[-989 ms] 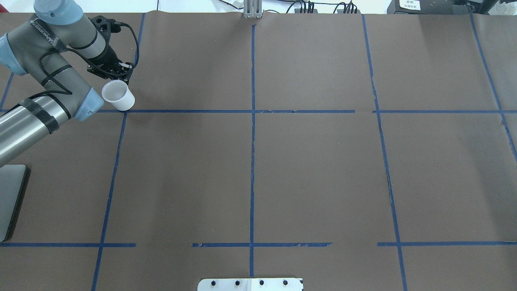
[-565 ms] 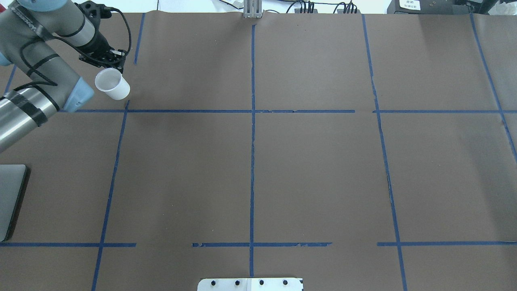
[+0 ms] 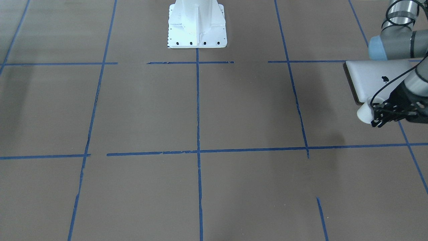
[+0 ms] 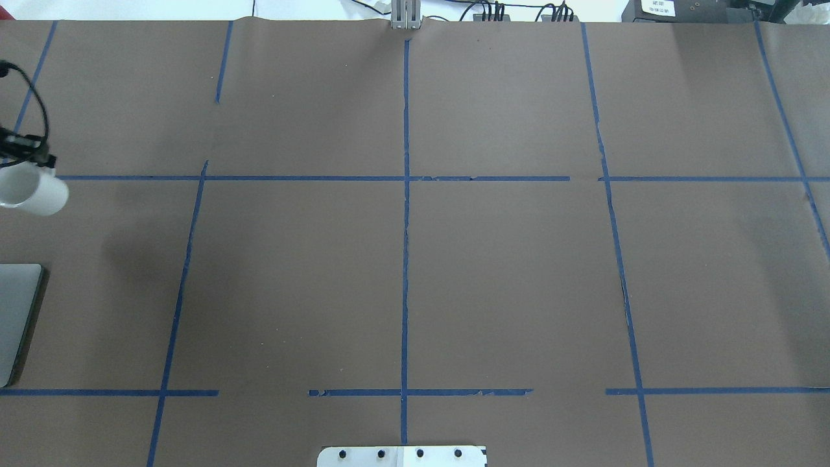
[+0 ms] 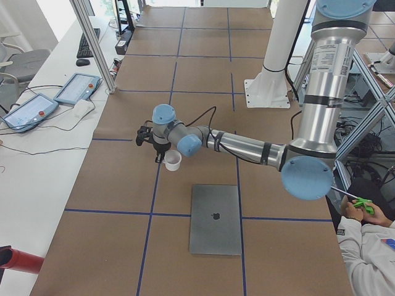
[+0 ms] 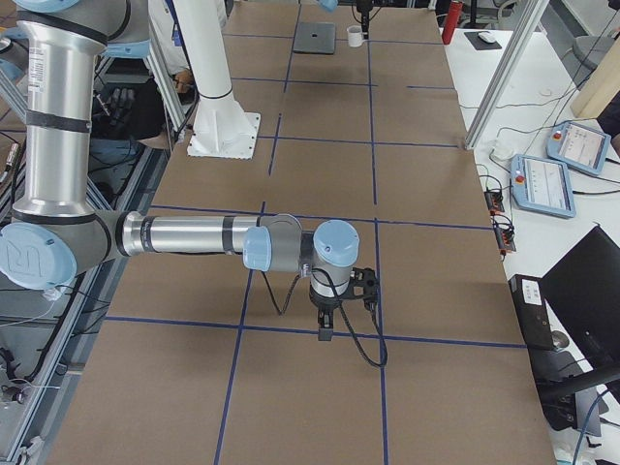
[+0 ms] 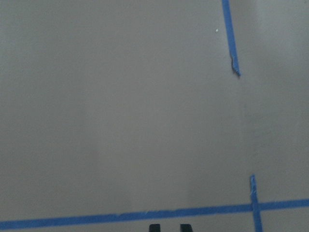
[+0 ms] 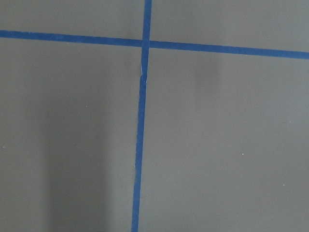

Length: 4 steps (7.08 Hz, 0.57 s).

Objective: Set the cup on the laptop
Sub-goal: 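Lift the white cup with the left gripper and carry it toward the laptop, then lower the white cup onto the silver laptop and open the left gripper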

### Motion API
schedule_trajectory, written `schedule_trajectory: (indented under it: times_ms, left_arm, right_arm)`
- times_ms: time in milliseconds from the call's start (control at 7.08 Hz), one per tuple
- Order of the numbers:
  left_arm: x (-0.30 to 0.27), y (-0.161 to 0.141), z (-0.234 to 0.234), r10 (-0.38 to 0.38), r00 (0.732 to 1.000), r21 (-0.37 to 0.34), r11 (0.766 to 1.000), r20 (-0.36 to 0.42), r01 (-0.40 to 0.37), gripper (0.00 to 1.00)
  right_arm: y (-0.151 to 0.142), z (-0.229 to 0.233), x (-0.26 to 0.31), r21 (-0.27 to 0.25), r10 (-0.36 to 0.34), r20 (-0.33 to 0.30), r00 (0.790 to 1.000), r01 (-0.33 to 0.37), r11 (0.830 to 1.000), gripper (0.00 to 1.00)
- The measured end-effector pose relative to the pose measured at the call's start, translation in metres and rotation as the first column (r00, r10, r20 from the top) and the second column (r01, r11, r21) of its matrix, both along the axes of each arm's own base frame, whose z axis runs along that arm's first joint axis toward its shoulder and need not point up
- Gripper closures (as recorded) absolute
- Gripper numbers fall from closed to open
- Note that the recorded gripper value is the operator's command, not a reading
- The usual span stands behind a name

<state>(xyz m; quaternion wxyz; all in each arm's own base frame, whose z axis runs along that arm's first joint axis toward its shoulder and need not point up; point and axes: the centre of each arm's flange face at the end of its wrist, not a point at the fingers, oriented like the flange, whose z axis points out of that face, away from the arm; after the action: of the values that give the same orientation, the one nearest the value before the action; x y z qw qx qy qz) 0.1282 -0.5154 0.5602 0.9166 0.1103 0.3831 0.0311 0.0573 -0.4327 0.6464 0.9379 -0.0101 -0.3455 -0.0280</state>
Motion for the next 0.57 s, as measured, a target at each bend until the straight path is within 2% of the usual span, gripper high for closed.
schedule_trajectory:
  times_ms: [283,424,565]
  left_arm:
    - [-0.053,0.076,0.079,0.057,0.996,-0.019,0.998,0.065,-0.056,1.00]
    - [-0.065,0.101,0.103,0.060,0.996,-0.030,0.998,0.072,-0.058,1.00]
    - [-0.069,0.113,0.119,0.055,0.996,-0.046,0.998,0.075,-0.051,1.00]
  right_arm:
    - [0.000,0.000,0.000,0.000,0.000,-0.001,1.000,0.000,1.000,0.00]
    - [0.000,0.000,0.000,0.000,0.000,-0.001,1.000,0.000,1.000,0.00]
    - [0.000,0.000,0.000,0.001,0.000,-0.001,1.000,0.000,1.000,0.00]
